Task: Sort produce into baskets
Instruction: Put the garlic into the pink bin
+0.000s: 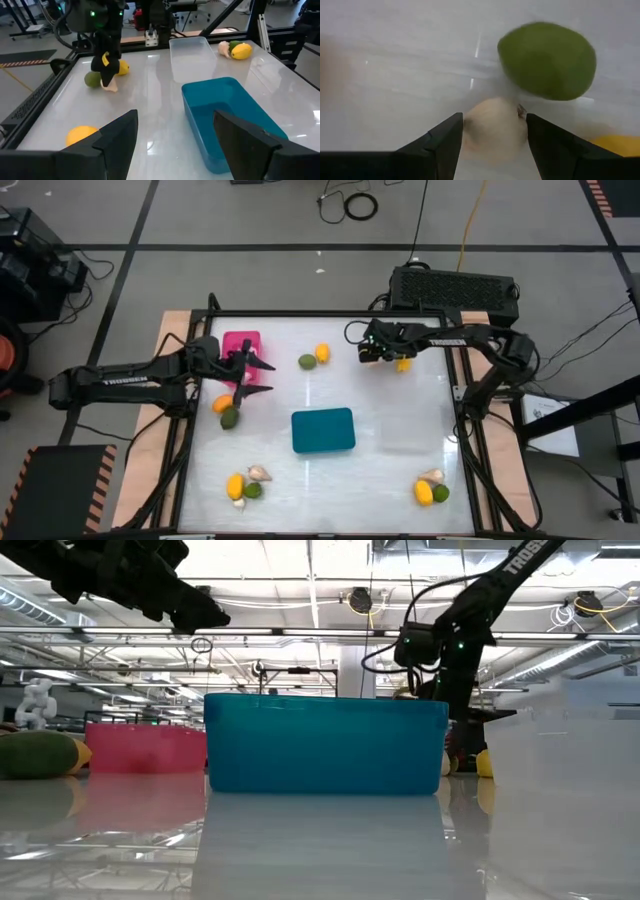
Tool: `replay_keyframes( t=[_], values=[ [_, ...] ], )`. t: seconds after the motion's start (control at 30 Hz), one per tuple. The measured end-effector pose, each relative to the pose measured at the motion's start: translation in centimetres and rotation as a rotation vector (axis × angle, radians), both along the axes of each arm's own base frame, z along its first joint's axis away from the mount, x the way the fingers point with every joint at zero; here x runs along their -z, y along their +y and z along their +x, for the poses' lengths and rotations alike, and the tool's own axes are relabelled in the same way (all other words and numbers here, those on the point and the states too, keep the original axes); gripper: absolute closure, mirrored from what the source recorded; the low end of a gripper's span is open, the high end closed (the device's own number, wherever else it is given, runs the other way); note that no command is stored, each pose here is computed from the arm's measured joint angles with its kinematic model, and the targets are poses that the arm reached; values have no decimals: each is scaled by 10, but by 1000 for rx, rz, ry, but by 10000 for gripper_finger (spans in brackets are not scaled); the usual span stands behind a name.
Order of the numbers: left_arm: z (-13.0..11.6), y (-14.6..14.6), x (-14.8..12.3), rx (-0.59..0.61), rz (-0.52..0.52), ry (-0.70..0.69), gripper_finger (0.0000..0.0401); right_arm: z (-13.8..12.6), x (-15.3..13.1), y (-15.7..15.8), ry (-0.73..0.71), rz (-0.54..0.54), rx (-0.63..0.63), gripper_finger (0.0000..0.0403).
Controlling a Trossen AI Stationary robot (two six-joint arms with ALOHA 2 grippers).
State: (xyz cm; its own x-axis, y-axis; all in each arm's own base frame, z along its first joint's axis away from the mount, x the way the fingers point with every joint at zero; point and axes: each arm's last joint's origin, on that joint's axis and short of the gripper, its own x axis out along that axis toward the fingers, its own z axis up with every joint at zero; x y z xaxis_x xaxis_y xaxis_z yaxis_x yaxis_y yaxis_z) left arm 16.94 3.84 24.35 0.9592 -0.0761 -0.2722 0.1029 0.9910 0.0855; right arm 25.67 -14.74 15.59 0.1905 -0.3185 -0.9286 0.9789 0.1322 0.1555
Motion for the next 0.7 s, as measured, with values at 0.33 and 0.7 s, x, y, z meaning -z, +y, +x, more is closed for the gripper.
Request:
replay_keyframes(
  t=[0.33, 0.7],
  values=[
    [0, 0, 1, 2, 4, 13, 136, 3, 6, 2, 22, 4, -36, 216],
    [-8, 6, 15, -238, 108, 187, 136, 12, -10, 10, -29, -31, -116, 273]
  ],
)
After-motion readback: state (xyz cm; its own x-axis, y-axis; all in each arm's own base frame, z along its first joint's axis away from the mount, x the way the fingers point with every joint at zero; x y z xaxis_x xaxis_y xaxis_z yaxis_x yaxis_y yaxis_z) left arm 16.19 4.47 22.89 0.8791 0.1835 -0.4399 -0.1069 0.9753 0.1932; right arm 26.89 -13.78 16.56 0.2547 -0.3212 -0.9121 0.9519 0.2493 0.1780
